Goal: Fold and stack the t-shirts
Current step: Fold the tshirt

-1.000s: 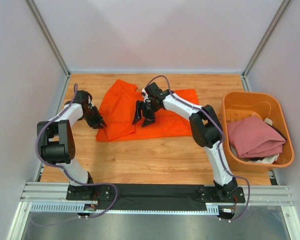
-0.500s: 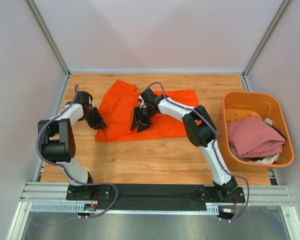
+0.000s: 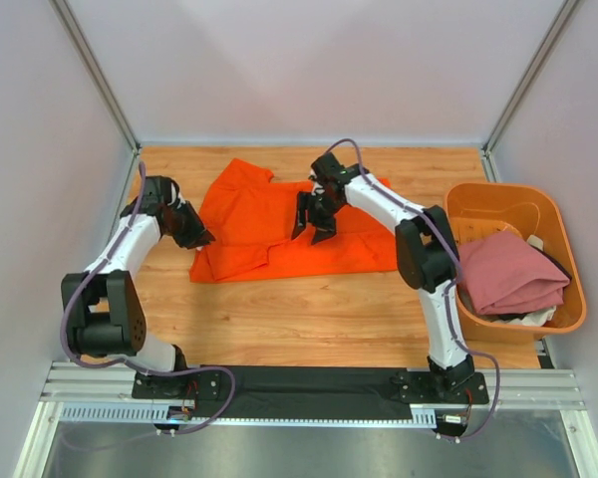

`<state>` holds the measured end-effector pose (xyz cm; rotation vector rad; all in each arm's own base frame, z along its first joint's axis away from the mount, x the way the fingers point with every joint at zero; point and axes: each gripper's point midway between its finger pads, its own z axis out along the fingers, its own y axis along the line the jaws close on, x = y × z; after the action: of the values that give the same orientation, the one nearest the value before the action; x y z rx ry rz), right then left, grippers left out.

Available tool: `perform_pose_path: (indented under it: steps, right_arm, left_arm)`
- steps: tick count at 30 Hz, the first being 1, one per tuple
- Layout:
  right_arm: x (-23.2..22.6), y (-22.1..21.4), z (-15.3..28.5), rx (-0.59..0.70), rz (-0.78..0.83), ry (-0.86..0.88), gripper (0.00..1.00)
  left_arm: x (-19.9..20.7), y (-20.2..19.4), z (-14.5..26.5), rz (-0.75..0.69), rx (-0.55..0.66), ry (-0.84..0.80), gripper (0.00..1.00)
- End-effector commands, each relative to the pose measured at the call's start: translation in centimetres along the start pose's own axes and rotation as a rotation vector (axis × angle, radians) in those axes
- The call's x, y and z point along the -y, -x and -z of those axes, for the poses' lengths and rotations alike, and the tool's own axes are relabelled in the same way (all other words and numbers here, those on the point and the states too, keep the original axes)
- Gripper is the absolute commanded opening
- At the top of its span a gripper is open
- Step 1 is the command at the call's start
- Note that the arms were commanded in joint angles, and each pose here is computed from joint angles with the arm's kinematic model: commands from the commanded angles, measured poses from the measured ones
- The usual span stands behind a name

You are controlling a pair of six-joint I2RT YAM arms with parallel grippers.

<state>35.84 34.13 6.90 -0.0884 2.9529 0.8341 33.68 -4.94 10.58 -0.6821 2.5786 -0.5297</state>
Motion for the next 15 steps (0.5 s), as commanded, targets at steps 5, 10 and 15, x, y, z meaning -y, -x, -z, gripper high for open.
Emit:
perform_pose_path:
  steps: [5,10,15]
  right_arm:
    - [7.3,3.3,6.0,0.118,-0.114,-0.098,0.53]
    - [10.5,2.4,5.9,0.113,-0.084,-0.215,0.52]
    - [13.5,-1.3,4.5,0.084,-0.129,-0.275,0.50]
  left_arm:
    - [1.8,-2.6,-4.3,0.085,-0.095,-0.093,0.23]
    - [-1.7,-4.0,-6.4,0.173,-0.148,0.075,0.22]
    - [-5.0,-5.6,-6.1,0.185,-0.181,0.241,0.22]
